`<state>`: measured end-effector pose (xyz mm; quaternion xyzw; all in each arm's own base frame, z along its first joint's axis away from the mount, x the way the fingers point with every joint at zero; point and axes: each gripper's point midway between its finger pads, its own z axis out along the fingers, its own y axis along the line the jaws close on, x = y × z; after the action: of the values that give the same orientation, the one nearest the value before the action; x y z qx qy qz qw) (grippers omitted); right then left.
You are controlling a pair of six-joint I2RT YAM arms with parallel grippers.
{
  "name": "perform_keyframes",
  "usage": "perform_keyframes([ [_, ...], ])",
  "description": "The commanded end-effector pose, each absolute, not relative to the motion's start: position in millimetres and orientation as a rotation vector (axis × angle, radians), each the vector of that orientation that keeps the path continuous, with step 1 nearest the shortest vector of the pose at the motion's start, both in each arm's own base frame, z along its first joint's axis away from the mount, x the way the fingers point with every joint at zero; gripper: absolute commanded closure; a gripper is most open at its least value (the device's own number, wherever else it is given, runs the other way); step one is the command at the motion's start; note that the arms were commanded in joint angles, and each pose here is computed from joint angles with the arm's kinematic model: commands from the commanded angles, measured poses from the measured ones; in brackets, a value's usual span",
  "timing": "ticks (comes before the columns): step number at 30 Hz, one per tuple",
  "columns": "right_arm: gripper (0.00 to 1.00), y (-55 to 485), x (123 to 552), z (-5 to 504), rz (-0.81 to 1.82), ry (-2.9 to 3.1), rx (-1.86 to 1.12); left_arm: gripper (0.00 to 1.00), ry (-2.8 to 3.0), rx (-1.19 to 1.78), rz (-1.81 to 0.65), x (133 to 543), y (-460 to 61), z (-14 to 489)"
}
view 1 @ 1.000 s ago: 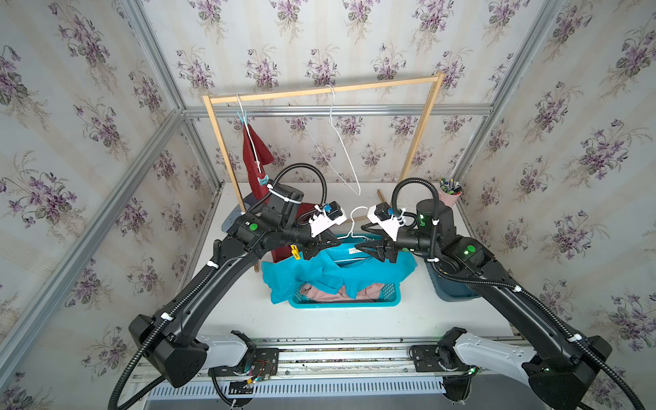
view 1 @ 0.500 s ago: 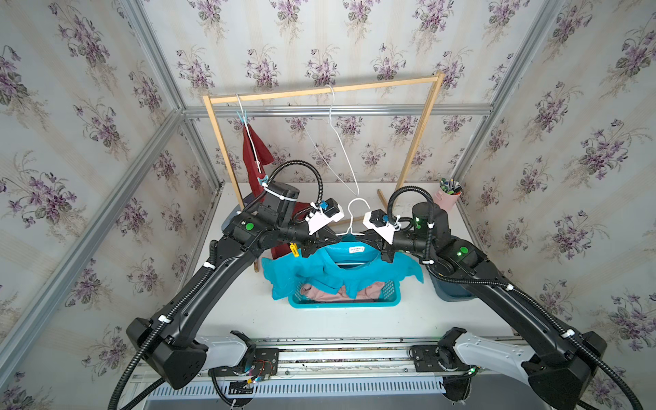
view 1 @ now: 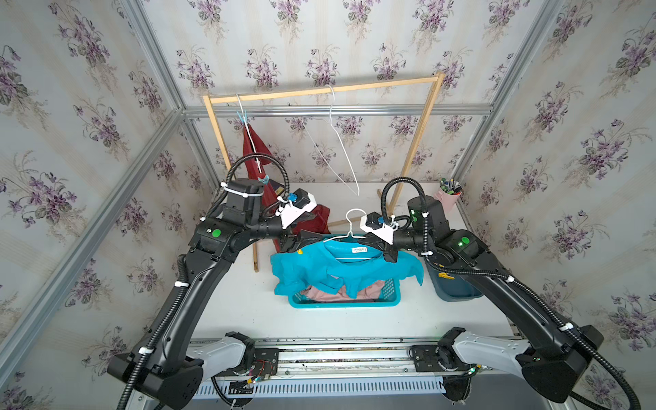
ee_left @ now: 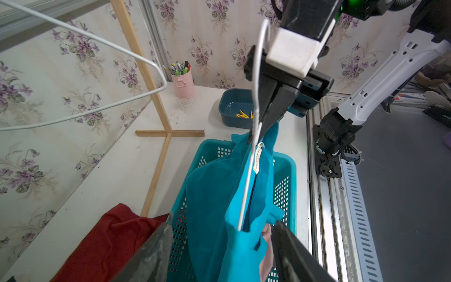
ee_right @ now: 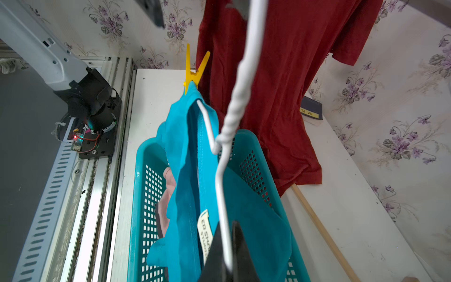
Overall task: Remove the clothespins securing t-shirts to the hanger
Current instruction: Adjust the hanger, then remove the clothespin from the hanger.
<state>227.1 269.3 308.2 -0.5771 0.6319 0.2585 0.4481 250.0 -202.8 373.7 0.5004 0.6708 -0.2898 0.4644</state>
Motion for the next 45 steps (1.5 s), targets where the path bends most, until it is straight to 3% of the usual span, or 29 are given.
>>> perform_keyframes([
  [1, 1.0, 267, 218, 311, 0.671, 1.503, -1.468, 0.33, 1.645, 1.27, -0.797, 235, -197, 364],
  [7, 1.0, 265, 210, 318, 0.696, 1.454, -1.482, 0.31, 1.655, 1.409, -0.782, 213, -186, 324],
  [16, 1.0, 257, 195, 315, 0.667, 1.38, -1.498, 0.32, 1.752, 1.446, -0.742, 203, -171, 316],
  [31, 1.0, 259, 191, 319, 0.695, 1.35, -1.492, 0.35, 1.743, 1.461, -0.881, 181, -175, 313],
  [45, 1.0, 261, 191, 321, 0.707, 1.349, -1.49, 0.52, 1.738, 1.447, -0.926, 182, -179, 314],
])
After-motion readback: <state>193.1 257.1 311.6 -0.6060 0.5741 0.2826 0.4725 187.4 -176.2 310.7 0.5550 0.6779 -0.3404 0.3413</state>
